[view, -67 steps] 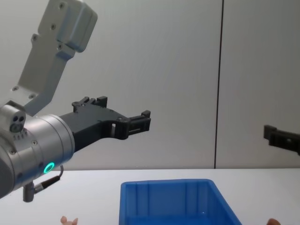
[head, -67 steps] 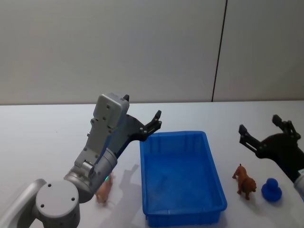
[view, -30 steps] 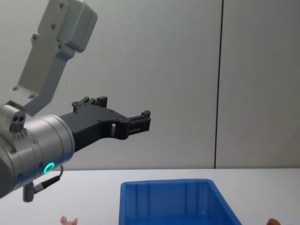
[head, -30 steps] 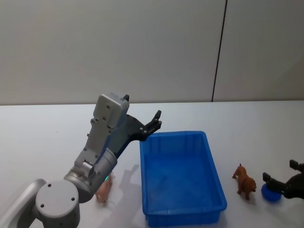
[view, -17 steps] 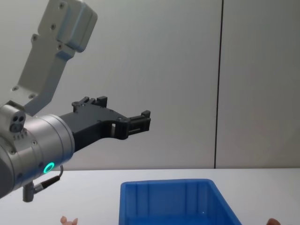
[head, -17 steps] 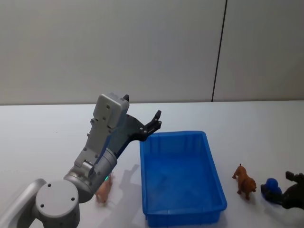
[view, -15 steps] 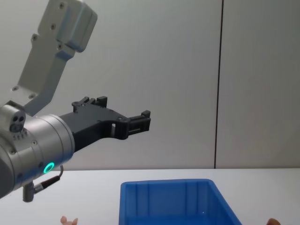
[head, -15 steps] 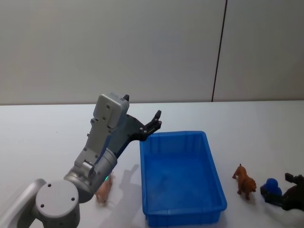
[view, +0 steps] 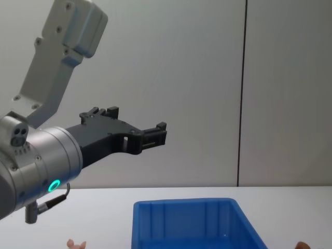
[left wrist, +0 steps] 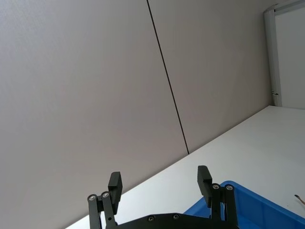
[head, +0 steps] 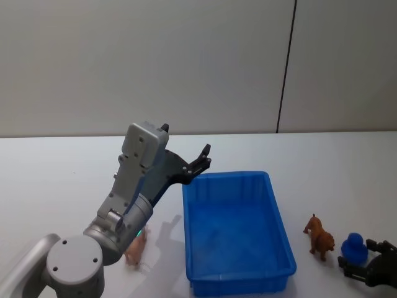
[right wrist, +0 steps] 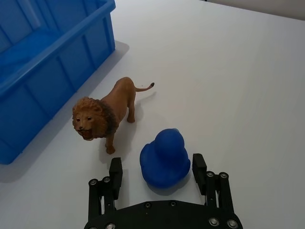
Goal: Pick up the two dolls from the table and place them into the box.
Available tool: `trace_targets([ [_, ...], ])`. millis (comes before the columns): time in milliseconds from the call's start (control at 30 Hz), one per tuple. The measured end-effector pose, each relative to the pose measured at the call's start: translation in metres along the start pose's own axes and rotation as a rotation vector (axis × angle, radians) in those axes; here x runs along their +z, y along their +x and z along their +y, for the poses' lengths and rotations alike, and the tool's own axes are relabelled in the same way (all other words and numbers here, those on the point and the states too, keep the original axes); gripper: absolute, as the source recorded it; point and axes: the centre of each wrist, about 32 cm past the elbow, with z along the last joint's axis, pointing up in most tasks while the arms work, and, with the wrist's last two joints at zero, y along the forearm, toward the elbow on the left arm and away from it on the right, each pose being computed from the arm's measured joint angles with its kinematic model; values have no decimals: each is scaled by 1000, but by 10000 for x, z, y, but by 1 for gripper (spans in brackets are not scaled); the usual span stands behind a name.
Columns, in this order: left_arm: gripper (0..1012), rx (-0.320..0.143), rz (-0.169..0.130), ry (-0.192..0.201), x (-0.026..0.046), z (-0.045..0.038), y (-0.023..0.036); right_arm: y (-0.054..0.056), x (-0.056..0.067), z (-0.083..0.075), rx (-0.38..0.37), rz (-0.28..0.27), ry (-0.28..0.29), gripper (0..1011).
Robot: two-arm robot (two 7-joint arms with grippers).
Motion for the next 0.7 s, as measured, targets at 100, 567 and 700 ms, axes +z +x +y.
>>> trace_targets([
  [100,1001,0,0,0,0,0,0,0,-20,15,0,0,-6,865],
  [567,1001,0,0,0,0,0,0,-21,-73,60,-14,-6,4,503],
  [700,1001,0,0,0,0,0,0,-29,-75,66,-22,-11,20,464],
])
